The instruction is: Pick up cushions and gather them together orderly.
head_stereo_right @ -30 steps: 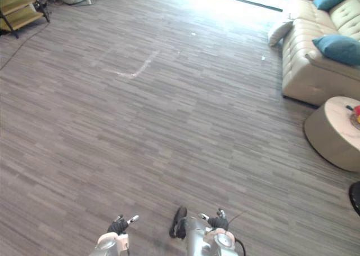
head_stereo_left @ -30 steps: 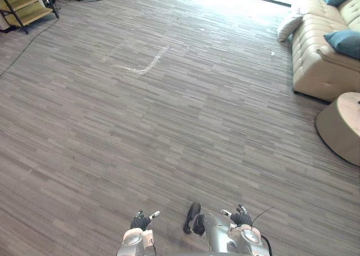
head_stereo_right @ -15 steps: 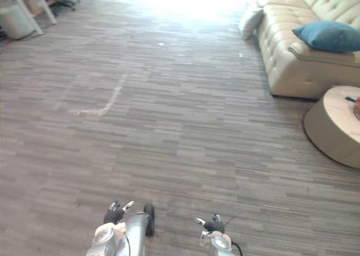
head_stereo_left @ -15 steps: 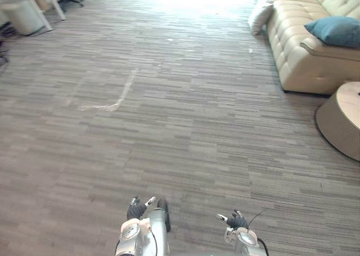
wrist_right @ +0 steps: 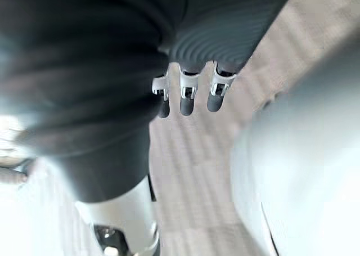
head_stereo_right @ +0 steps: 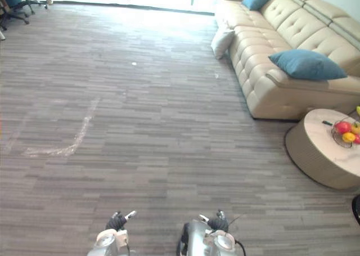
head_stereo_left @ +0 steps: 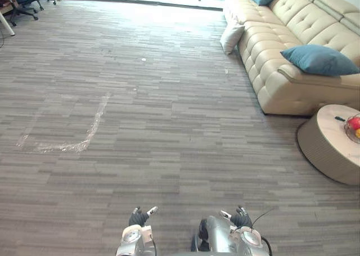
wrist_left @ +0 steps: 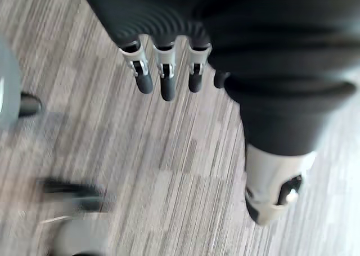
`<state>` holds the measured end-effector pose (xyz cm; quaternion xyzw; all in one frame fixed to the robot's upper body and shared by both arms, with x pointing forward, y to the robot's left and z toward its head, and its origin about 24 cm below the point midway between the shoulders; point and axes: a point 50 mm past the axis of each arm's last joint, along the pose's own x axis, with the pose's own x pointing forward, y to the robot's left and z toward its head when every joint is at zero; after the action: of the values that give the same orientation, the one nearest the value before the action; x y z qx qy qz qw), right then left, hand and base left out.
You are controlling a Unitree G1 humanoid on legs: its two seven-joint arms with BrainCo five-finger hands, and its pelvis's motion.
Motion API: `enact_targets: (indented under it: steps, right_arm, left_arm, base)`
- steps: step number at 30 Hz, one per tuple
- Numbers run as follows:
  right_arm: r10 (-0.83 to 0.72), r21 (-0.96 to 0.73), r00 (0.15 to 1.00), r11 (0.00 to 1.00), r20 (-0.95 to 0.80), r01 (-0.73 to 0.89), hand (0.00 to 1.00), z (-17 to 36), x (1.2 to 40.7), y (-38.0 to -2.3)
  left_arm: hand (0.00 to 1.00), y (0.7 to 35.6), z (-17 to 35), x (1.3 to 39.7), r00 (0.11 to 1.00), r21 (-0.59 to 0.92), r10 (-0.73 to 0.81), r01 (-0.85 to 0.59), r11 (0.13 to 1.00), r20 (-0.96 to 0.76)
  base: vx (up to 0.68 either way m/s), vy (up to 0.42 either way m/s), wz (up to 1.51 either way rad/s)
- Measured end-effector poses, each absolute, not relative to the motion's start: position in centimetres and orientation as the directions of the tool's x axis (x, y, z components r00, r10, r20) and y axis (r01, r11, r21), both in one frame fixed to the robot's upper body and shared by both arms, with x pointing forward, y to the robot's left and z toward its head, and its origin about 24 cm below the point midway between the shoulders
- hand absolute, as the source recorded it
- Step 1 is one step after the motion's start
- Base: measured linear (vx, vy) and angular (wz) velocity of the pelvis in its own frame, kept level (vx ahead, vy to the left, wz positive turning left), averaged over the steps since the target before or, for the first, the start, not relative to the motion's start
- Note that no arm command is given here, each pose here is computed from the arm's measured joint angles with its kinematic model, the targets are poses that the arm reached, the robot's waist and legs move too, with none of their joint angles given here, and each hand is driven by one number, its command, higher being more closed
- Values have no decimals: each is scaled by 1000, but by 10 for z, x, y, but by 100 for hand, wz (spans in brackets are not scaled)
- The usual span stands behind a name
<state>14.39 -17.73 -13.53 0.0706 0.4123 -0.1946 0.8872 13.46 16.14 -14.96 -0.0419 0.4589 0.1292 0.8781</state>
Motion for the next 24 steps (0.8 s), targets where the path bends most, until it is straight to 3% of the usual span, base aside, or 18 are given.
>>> enact_targets:
  steps: [6,12,16,24]
  right_arm:
    - [-314,-91,596,923,-739,374,0,-131,148,-197]
    - [-247,-38,567,934,-786,355,0,-140,145,-172]
    - [-242,-40,544,934,-803,356,0,-143,141,-167]
    - [-217,-44,511,943,-831,329,0,-149,129,-158]
  left_arm:
    - [0,157,-153,129,524,39,179,-269,962,-833]
    - [0,169,-140,144,597,34,229,-319,947,-769]
    - [0,173,-134,151,634,26,249,-339,940,-732]
    - [0,199,-138,140,587,103,306,-352,930,-749]
  base:
    - [768,-182,24]
    - [638,-66,-20]
    - [616,159,-61]
    - [716,344,-52]
